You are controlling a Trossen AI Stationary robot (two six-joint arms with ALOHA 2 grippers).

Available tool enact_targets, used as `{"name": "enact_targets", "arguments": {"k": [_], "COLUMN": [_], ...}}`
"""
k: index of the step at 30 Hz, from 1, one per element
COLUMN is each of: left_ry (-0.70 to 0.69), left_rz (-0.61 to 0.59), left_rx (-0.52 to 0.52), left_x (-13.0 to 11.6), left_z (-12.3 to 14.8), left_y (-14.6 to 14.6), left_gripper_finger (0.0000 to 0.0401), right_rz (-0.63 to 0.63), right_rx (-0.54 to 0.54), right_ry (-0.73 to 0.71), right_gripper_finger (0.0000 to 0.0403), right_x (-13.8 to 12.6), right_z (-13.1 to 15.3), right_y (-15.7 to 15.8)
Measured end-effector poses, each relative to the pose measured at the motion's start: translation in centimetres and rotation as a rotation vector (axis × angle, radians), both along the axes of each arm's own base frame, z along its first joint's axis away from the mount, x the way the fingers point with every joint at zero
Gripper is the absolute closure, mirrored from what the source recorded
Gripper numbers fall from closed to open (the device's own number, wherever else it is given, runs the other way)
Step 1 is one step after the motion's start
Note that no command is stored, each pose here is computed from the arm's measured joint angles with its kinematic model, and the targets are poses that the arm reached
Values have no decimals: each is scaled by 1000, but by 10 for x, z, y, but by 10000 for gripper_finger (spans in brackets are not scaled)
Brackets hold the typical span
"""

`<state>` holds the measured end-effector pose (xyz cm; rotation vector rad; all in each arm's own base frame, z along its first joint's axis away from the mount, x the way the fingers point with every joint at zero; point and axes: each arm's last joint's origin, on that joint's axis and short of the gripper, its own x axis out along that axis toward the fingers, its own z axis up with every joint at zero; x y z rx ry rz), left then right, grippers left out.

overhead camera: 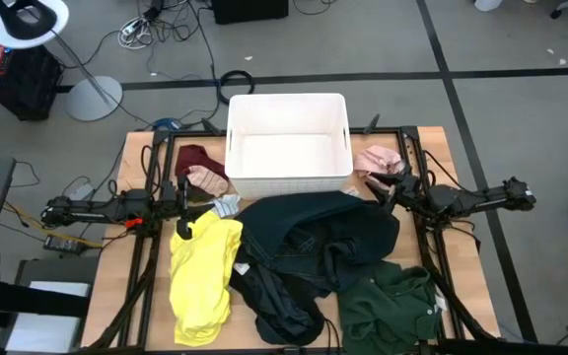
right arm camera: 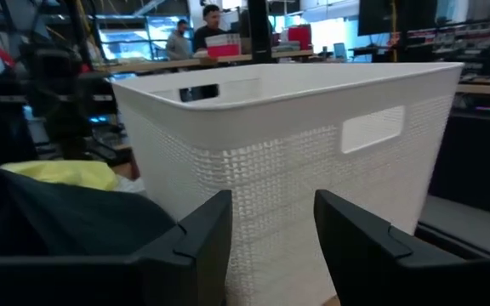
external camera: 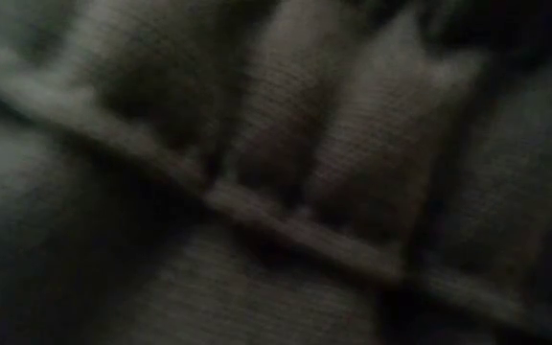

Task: Sort clothes
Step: Put the dark blue pants into the white bin

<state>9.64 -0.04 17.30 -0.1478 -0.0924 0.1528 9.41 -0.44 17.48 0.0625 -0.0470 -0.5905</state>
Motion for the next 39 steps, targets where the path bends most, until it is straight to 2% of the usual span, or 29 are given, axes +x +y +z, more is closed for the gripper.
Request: {"name": "enact_targets", "arguments": {"k": [4,7,13,19,26,32,39], "left_ry": [0,0,0,0,0,0,0], "left_rz": [0,0,0,0,0,0,0], "left_rx": [0,0,0,0,0,0,0], "left_x": [0,0,0,0,0,0,0], "left_z": [0,0,0,0,0,0,0], "left_y": [0,0,0,0,0,0,0], "left_gripper_finger": [264,264,264,264,264,264,264], "right_rz": [-159,-181,137,229,281,338,372], "right_rx": [9,54,109,197,134,92,97], "right_ry": [-1,-50,-62,-29,75,235,246], "right_gripper_finger": [233,233,233,241,257,259,259], "right_x": [-3,-3,2,7,18,35,66], "right_z": [0,1,0,0,35,71,120], "right_y": [-4,-4,6,14,23,32,44]}}
